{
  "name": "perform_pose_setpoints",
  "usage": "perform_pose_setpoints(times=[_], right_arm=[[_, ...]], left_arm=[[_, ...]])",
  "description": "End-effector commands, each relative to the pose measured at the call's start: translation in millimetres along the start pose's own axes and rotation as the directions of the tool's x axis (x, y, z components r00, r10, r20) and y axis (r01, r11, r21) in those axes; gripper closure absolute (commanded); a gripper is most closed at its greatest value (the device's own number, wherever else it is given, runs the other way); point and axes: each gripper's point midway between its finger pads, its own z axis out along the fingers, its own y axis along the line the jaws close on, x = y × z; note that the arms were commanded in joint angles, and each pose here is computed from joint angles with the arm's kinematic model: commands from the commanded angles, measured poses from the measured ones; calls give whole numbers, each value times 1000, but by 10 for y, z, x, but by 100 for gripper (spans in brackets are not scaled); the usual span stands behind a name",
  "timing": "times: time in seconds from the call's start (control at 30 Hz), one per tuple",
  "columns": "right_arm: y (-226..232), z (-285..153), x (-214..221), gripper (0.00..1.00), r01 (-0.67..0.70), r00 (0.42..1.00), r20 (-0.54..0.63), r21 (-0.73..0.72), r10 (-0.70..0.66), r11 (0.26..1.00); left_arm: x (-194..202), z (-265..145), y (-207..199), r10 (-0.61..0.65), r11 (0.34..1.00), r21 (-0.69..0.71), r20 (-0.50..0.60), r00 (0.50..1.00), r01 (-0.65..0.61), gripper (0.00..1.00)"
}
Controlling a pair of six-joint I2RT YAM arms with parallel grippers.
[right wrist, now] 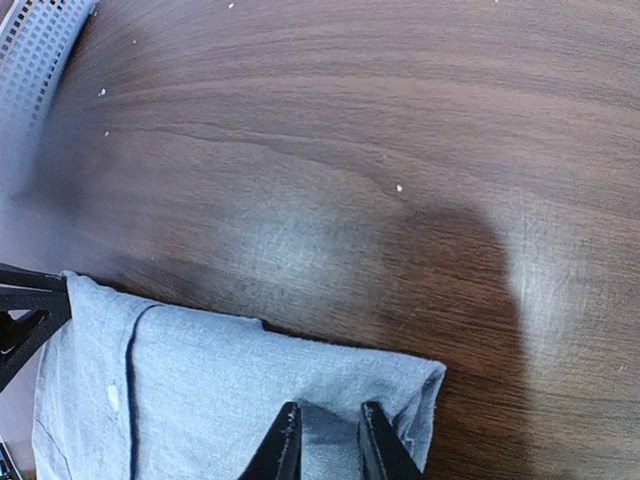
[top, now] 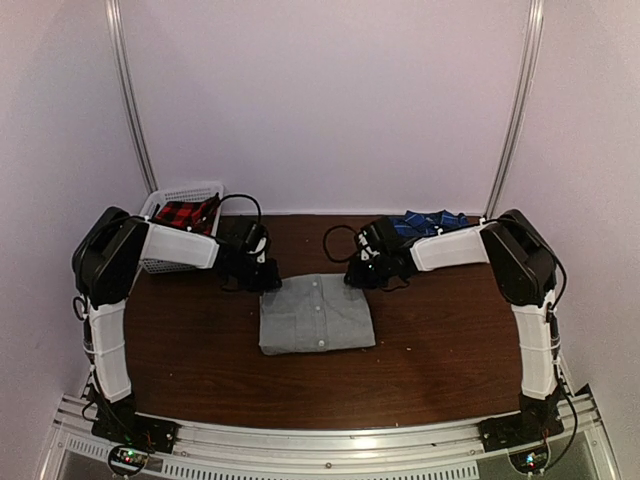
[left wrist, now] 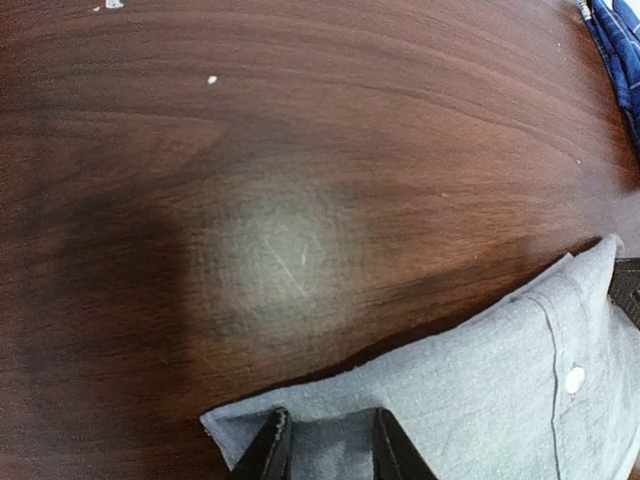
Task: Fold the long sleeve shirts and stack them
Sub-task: Adjust the square-folded shirt at the center of the board.
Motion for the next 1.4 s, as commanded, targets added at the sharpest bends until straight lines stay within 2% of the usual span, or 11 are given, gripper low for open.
perform_pose_setpoints(times=[0.0,0.17,0.33,0.5,0.63,0.77,0.9,1.07,1.37], right_arm=[[29,-160,-192,77,4,1000,30,19,-5,1000],[48,-472,-338,72,46,995,81,60,-50,997],[139,-835,-370,71,75,989,122,69,-83,995],[326,-1071,-200,70,102,984,141,47,-107,994],[473,-1115,32,70,114,986,123,11,-114,993],[584,-1061,272,69,135,987,87,1,-135,991],[636,-974,498,69,156,987,44,1,-156,988],[614,-943,669,69,155,988,15,7,-155,988],[454,-891,1031,69,142,989,-51,21,-141,990]], left_arm=[[-116,-37,53,35,998,-43,5,999,-35,70],[-347,-356,-33,69,996,-59,66,995,-66,69],[-309,-713,-192,84,996,-15,98,992,-83,68],[112,-915,-517,93,990,104,62,994,-99,68],[613,-922,-708,84,978,194,-15,996,-79,68],[1168,-878,-768,69,970,238,-110,991,-41,68],[1561,-829,-607,34,977,214,-174,984,4,68],[1844,-871,-516,21,976,216,-215,976,26,69],[2070,-863,-404,8,978,202,-256,967,46,69]])
